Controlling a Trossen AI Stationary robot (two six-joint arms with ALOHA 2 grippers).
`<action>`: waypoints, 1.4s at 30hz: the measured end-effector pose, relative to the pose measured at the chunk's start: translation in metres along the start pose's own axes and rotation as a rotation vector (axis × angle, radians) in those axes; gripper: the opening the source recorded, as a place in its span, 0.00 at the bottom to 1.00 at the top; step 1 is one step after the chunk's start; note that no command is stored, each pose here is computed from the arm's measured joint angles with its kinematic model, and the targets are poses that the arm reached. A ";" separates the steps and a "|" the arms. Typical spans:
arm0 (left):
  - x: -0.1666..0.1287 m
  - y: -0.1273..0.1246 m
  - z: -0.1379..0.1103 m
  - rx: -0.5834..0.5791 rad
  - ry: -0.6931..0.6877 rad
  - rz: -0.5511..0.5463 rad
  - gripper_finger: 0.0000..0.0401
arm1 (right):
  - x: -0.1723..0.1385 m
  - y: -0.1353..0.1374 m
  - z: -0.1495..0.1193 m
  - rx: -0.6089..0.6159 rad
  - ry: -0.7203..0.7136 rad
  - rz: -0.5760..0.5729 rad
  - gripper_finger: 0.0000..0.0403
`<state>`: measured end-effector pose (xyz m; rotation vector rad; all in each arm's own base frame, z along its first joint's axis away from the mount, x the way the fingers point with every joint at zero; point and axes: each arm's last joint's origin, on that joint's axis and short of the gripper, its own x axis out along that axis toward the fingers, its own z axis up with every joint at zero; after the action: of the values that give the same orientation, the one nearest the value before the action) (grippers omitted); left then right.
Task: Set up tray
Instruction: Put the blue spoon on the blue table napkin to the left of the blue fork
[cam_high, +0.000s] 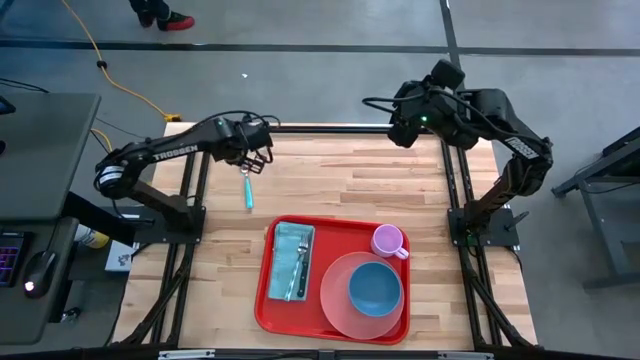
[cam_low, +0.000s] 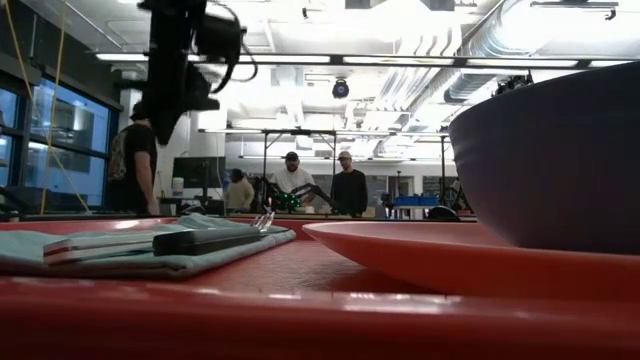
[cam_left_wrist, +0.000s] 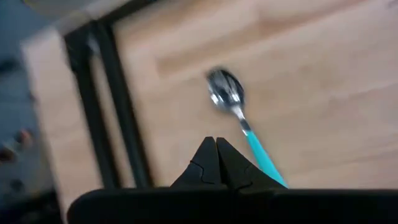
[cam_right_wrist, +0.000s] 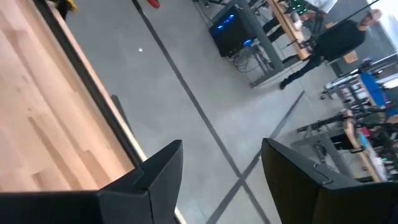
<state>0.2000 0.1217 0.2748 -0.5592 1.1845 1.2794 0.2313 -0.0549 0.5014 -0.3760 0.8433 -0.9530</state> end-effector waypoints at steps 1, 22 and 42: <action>0.008 0.000 -0.001 -0.029 0.027 -0.017 0.02 | 0.000 0.000 0.000 0.006 0.000 0.007 0.49; 0.056 -0.010 -0.015 -0.213 0.191 -0.105 0.07 | -0.001 0.002 -0.002 -0.035 0.007 0.083 0.49; 0.090 -0.025 -0.029 -0.216 0.279 -0.200 0.58 | -0.002 0.001 -0.003 -0.072 0.002 0.088 0.49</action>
<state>0.2003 0.1283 0.1776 -1.0164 1.1893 1.1899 0.2291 -0.0530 0.5001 -0.3973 0.8908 -0.8433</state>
